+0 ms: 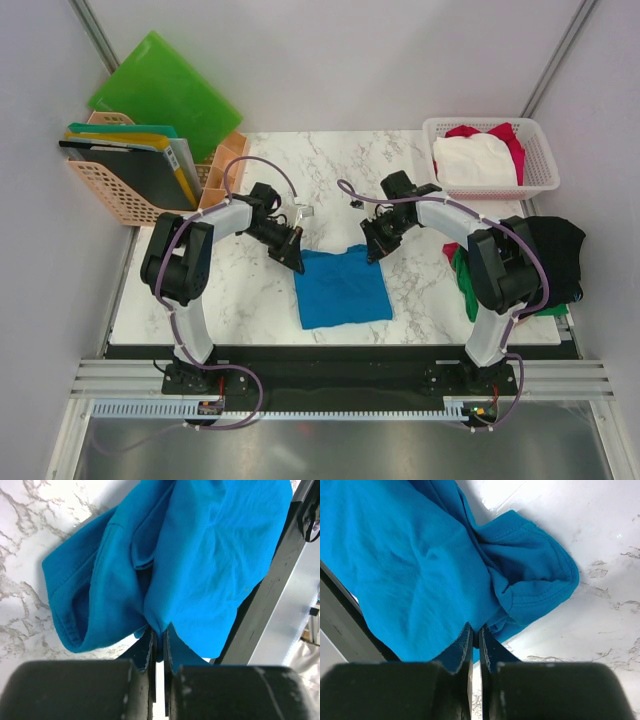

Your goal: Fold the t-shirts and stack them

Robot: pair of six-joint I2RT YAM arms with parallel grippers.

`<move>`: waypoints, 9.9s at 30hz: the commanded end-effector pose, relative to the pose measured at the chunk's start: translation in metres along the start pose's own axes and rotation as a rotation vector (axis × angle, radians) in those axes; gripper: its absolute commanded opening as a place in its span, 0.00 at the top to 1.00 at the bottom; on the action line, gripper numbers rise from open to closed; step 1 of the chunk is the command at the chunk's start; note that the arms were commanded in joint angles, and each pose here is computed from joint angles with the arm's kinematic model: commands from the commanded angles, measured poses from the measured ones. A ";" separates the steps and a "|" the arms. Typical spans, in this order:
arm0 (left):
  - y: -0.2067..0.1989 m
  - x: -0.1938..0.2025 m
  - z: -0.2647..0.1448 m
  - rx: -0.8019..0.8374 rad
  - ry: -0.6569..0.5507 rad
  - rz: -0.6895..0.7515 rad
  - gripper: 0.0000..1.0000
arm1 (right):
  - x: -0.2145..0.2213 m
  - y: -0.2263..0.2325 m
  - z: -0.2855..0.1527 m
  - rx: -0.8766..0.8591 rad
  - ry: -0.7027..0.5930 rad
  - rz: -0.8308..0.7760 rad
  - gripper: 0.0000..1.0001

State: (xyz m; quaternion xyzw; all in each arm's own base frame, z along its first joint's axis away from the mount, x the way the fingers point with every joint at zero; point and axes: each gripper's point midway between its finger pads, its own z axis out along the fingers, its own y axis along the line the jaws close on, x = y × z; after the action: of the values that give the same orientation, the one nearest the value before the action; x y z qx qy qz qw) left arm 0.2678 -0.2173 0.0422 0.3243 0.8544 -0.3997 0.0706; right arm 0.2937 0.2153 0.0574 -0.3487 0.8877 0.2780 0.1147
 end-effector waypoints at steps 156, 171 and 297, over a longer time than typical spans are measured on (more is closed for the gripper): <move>0.025 -0.011 -0.177 -0.787 -0.357 0.346 0.00 | 0.109 -0.110 -0.271 1.044 -0.350 0.422 0.02; 0.032 -0.001 -0.172 -0.802 -0.339 0.332 0.00 | 0.212 -0.175 -0.272 1.104 -0.332 0.800 0.02; -0.014 0.098 -0.198 -0.532 -0.357 0.083 0.00 | -0.051 0.197 0.018 -0.097 -0.073 -0.669 0.02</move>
State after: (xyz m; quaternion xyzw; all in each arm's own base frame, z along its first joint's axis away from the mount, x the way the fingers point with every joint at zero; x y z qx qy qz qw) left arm 0.2403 0.0058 0.1348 0.1980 0.9123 -0.0815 0.3492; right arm 0.1945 0.3741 0.1163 -0.6465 0.7020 0.2120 0.2104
